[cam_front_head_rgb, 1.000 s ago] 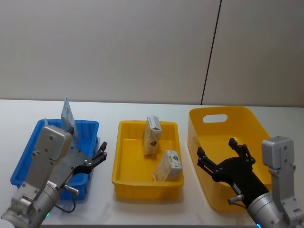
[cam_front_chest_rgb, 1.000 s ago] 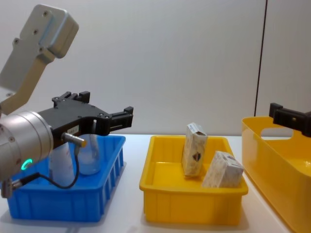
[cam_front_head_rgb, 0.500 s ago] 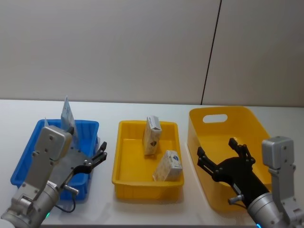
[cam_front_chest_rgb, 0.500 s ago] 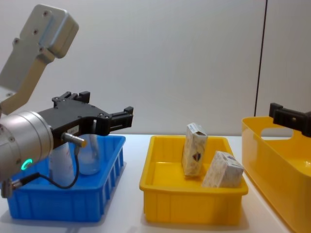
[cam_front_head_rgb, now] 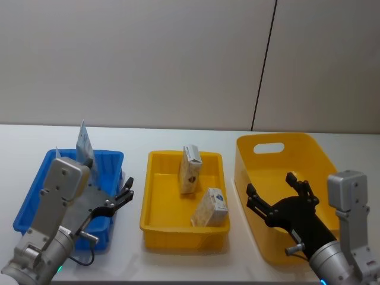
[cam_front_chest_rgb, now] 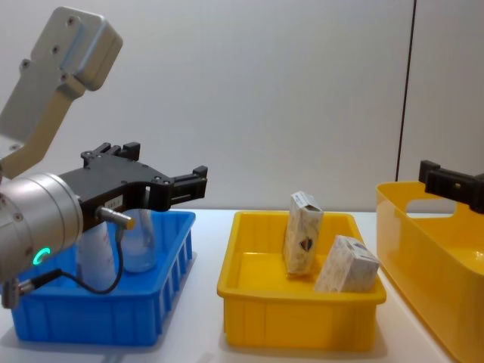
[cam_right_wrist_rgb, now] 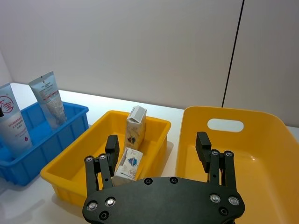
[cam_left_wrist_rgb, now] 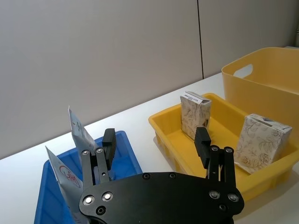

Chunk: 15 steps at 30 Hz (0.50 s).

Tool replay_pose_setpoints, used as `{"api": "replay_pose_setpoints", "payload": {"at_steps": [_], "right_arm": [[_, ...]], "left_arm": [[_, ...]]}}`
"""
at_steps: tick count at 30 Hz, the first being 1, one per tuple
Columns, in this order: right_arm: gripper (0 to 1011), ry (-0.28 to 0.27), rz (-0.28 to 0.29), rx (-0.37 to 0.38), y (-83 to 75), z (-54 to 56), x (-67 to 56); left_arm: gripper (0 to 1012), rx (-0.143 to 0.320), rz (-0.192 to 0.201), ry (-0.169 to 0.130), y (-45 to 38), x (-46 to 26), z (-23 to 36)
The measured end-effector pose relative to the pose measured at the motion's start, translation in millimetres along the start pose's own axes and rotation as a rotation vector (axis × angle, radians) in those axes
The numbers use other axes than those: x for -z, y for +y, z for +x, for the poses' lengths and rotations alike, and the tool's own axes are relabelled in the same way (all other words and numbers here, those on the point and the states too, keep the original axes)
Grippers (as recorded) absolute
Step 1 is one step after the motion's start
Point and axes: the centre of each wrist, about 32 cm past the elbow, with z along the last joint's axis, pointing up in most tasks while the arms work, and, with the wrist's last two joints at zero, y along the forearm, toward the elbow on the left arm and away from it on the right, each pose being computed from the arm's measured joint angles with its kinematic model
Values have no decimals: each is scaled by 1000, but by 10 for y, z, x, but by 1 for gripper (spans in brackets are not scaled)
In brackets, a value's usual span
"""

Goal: Bimanual collaborative sorting of washing and personal care products

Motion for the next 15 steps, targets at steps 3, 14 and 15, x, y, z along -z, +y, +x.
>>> {"api": "replay_pose_setpoints", "payload": {"at_steps": [3,14,15], "right_arm": [[1002,0,0,-1,4,-2,-3],[1002,2,-27,-25,59,-32,-49],[1002,2,-32,-28,68,-35,-57]], "left_arm": [[1001,0,0,0,0,0,0],[1001,0,0,0,0,0,0],[1001,0,0,0,0,0,0]]}}
